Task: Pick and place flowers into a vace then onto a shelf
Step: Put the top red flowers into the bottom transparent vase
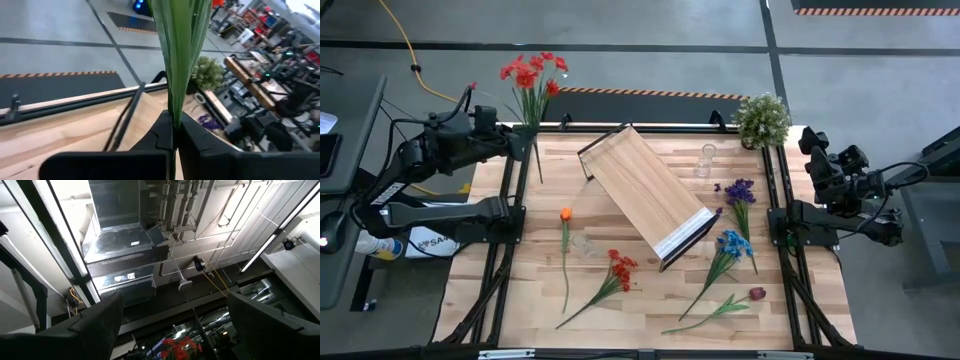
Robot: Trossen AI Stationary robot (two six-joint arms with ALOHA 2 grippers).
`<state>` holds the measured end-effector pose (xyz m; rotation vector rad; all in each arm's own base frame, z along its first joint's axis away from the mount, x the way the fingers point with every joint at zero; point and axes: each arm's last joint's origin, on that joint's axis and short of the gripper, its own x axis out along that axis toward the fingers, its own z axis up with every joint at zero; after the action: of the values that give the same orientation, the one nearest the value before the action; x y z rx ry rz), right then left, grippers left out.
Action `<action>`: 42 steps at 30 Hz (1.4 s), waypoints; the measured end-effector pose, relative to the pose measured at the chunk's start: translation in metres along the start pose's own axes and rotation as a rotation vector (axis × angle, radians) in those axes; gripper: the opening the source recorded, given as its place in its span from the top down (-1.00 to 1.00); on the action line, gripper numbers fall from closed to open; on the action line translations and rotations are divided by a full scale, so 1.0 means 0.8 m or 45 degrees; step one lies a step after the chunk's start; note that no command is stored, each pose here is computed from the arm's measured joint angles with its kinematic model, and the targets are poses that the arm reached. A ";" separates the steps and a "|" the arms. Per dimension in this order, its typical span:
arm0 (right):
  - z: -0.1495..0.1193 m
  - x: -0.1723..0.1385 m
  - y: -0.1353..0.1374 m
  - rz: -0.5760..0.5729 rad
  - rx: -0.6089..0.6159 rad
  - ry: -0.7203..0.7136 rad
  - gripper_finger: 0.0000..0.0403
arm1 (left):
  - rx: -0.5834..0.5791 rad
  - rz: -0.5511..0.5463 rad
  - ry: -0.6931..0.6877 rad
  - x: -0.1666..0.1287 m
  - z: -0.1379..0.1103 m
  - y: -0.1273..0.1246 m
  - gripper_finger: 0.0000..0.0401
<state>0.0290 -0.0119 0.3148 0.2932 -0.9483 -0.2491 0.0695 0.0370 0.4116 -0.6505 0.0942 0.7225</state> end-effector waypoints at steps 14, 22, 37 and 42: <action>0.000 0.000 0.000 0.000 0.000 0.000 -0.71 | 0.028 -0.126 0.058 0.015 0.003 -0.012 0.79; 0.000 0.000 0.000 0.000 0.000 0.000 -0.71 | 0.064 -0.234 0.160 0.041 -0.003 -0.032 0.73; 0.000 0.000 0.000 0.000 0.000 0.000 -0.71 | 0.198 -0.407 0.128 0.029 -0.033 -0.086 0.75; 0.000 0.000 0.000 0.000 0.000 0.000 -0.71 | 0.236 -0.453 0.099 0.016 -0.048 -0.104 0.78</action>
<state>0.0289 -0.0119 0.3148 0.2933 -0.9487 -0.2492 0.1377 -0.0249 0.4205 -0.5003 0.1121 0.3409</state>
